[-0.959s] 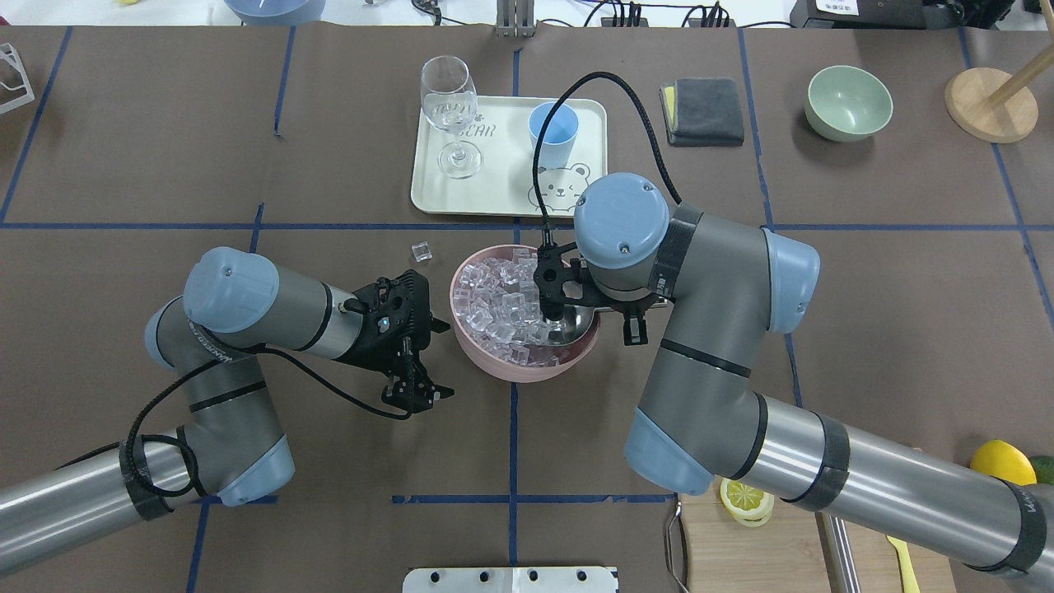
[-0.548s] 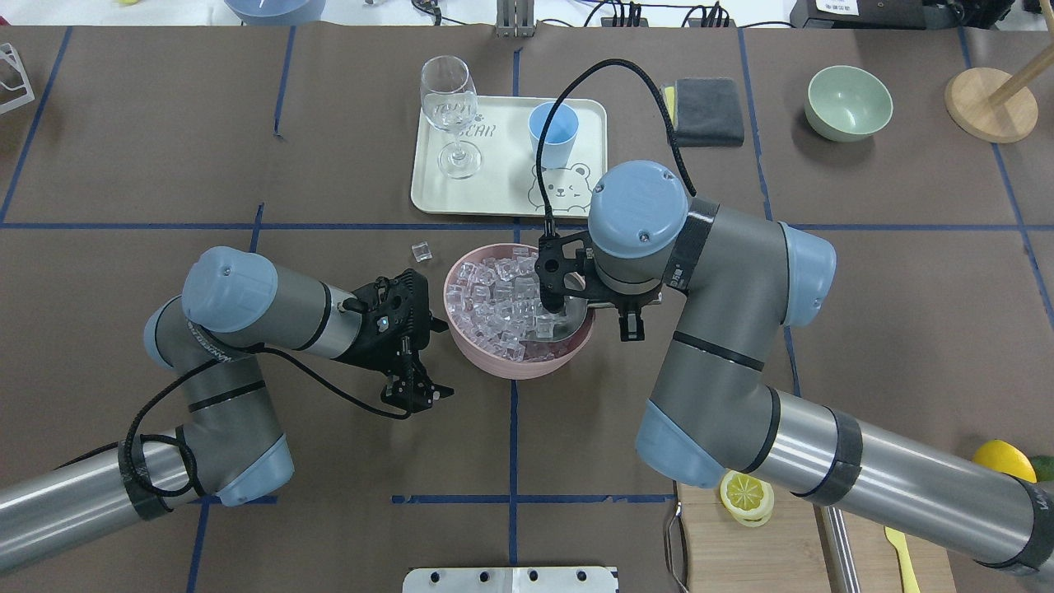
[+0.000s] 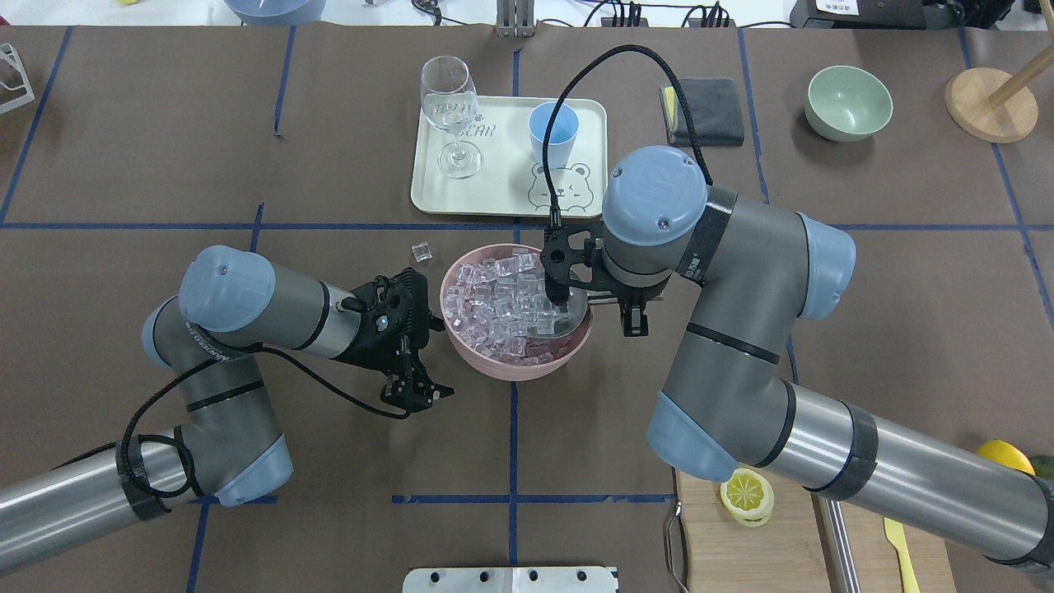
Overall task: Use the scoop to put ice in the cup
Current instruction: 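Drag the scoop through the ice to fill it with the right gripper, then lift the filled scoop out of the bowl while the left arm draws back, then carry the filled scoop toward the blue cup while the left arm returns to rest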
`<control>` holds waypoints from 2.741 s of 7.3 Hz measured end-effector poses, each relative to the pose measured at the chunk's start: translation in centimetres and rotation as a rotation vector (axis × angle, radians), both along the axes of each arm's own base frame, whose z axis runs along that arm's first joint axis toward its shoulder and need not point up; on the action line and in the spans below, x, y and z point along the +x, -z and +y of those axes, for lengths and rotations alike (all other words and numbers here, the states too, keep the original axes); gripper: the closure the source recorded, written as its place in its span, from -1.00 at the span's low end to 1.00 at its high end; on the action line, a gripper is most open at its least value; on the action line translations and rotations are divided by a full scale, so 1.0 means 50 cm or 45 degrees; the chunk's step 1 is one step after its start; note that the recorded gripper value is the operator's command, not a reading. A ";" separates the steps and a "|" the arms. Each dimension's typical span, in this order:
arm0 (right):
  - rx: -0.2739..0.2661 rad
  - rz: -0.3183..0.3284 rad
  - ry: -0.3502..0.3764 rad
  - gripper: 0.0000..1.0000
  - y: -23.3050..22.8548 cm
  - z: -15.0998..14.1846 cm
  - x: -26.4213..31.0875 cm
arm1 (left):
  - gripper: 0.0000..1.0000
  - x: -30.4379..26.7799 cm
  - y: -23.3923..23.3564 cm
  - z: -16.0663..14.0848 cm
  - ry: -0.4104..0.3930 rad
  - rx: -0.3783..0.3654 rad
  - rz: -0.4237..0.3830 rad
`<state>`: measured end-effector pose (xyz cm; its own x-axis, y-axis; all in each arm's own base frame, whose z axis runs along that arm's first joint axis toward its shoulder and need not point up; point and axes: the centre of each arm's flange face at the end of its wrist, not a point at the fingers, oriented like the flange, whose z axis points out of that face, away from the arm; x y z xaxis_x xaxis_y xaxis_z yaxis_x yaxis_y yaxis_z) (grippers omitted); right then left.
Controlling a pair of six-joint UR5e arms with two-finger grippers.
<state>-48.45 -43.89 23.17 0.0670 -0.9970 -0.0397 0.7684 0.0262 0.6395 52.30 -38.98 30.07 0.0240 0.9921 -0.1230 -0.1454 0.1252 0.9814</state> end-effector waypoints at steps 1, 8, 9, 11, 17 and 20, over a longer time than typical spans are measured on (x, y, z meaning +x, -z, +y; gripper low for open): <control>-0.015 -0.015 0.001 1.00 0.003 -0.006 0.010 | -0.99 -0.001 0.000 0.000 0.001 0.000 0.000; -0.071 -0.216 0.016 1.00 -0.015 -0.033 0.092 | -0.99 -0.015 0.001 -0.017 0.021 0.000 0.001; -0.073 -0.237 0.017 1.00 -0.007 -0.033 0.105 | -0.99 -0.022 0.001 -0.025 0.031 0.000 0.001; -0.082 -0.269 0.009 1.00 0.009 -0.032 0.124 | -1.00 -0.048 -0.010 -0.049 0.066 -0.009 -0.012; -0.176 -0.388 -0.014 1.00 0.040 -0.084 0.235 | -1.00 -0.198 -0.070 -0.130 0.232 -0.113 -0.048; -0.257 -0.501 -0.079 1.00 0.043 -0.100 0.291 | -0.86 -0.328 -0.098 -0.210 0.389 -0.155 -0.055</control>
<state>-33.89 -48.89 21.02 0.0979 -0.9757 0.1961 0.4605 0.2190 0.8602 35.89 -49.46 34.96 0.3260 0.9164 -0.2324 -0.1242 0.2852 0.9504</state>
